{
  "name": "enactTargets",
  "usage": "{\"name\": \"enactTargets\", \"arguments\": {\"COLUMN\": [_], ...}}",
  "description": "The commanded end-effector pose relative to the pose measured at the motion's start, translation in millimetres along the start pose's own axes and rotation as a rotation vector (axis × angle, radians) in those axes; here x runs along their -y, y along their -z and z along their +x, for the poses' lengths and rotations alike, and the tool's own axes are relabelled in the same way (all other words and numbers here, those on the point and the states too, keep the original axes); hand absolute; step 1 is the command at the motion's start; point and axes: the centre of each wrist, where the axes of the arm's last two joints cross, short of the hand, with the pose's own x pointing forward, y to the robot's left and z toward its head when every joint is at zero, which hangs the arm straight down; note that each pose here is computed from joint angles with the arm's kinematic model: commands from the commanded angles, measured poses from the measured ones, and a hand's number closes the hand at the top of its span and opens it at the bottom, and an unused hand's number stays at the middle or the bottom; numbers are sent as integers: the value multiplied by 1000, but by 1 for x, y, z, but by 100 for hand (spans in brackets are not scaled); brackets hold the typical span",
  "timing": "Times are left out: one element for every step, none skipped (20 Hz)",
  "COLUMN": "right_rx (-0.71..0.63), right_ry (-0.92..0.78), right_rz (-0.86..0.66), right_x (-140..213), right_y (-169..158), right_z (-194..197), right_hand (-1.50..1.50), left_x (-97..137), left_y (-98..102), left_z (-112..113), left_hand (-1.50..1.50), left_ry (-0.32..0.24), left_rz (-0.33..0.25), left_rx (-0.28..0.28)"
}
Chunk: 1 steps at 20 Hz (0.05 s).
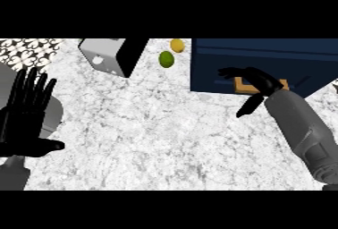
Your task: Pick up the cup, place it into the drawer and close the drawer
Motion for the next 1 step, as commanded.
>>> {"name": "enactTargets", "arguments": {"right_rx": [-132], "right_ry": [-92], "right_rz": [-86], "right_x": [15], "right_y": [0], "right_z": [1], "right_hand": [-150], "left_x": [2], "left_y": [6], "left_z": [-5], "left_hand": [-150], "left_ry": [13], "left_rz": [7], "left_rx": [-1]}}
